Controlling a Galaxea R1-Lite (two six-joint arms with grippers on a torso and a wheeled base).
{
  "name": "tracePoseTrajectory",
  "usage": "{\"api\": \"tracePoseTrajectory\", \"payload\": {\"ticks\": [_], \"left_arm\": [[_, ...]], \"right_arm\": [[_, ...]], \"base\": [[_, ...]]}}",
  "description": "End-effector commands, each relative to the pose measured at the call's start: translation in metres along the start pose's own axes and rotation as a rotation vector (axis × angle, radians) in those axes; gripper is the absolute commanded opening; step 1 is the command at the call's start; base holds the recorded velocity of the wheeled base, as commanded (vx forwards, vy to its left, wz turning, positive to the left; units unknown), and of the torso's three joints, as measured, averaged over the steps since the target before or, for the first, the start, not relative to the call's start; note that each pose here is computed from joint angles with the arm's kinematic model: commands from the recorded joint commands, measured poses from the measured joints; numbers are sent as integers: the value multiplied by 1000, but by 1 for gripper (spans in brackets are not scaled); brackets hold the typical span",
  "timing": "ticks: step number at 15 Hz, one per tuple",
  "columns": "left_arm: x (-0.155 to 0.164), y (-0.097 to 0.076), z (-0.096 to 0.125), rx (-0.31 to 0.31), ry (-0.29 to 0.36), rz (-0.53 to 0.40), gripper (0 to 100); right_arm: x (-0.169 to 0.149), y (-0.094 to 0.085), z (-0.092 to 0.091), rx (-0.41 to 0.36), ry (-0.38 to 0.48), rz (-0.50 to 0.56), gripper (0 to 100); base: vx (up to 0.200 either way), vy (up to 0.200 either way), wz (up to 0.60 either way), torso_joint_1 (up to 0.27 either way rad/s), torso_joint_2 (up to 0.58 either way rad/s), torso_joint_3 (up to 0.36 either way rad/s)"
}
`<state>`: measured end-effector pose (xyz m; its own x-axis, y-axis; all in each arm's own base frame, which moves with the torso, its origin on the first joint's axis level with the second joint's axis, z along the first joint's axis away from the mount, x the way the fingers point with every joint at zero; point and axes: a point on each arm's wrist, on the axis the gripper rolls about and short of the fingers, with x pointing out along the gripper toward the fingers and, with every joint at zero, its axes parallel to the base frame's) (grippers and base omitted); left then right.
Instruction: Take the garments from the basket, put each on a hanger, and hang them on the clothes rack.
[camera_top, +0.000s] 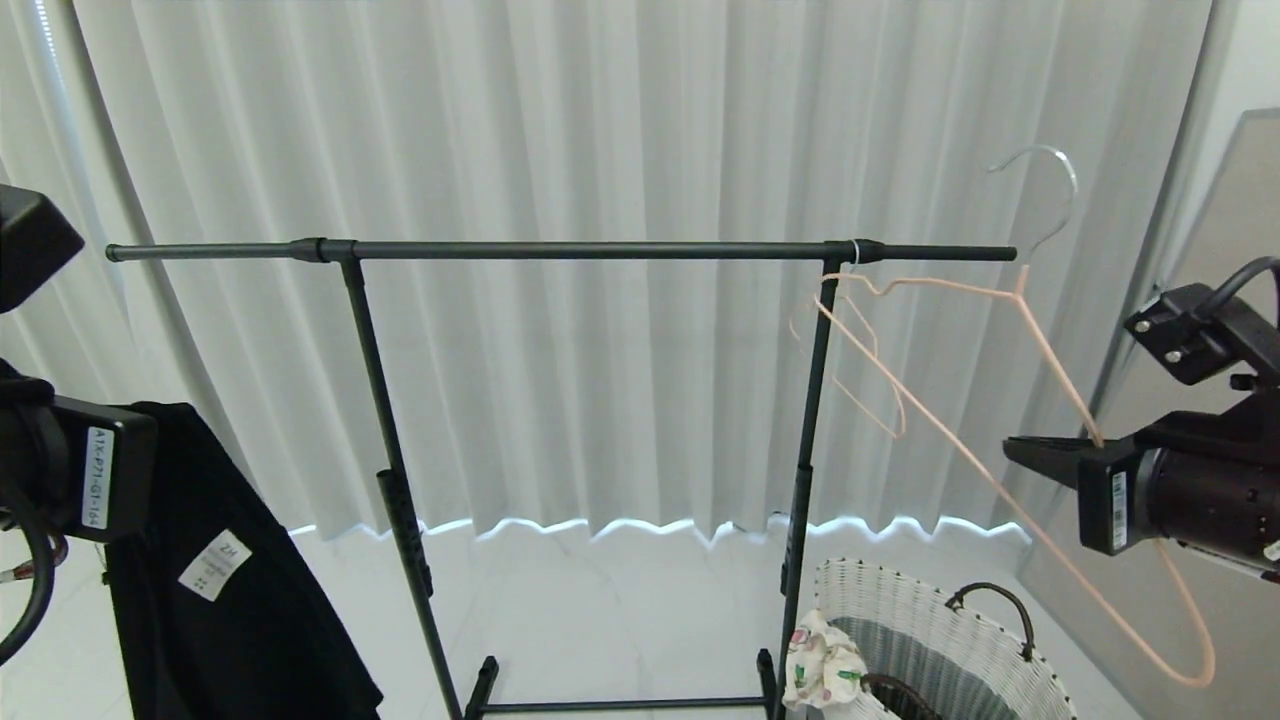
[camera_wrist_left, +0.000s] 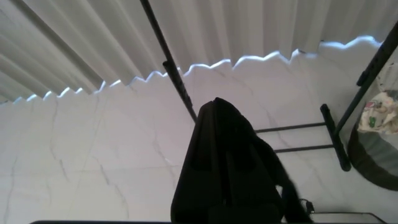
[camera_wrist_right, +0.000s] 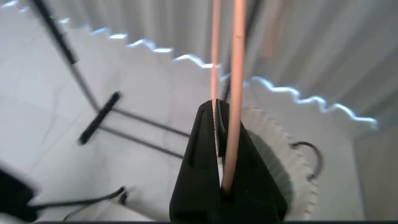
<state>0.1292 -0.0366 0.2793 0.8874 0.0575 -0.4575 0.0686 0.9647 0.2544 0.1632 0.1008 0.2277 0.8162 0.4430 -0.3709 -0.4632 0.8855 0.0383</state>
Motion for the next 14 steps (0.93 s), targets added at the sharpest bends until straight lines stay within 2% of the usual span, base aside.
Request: {"api": "tracePoseTrajectory", "payload": {"ticks": [1, 4, 7, 10, 12, 14], "left_arm": [[11, -4, 3, 5, 22, -2, 0], [35, -12, 10, 6, 33, -3, 0], [60, -22, 17, 9, 31, -10, 0], [81, -30, 17, 19, 66, -15, 0], [92, -35, 19, -4, 89, -18, 0], [101, -42, 28, -66, 86, -31, 0]], "right_arm": [[-2, 9, 0, -13, -1, 88, 0], [4, 18, -8, -21, 49, 221, 0], [3, 42, -15, 11, 100, 413, 0], [-3, 63, -18, 27, 139, 544, 0], [-7, 75, -21, 22, 161, 627, 0], [-9, 86, -23, 10, 193, 710, 0]], "base": [[0, 200, 0, 17, 7, -2], [0, 200, 0, 2, -2, 2], [0, 0, 0, 0, 0, 0], [0, 0, 0, 0, 0, 0], [0, 0, 0, 0, 0, 0], [0, 0, 0, 0, 0, 0]]}}
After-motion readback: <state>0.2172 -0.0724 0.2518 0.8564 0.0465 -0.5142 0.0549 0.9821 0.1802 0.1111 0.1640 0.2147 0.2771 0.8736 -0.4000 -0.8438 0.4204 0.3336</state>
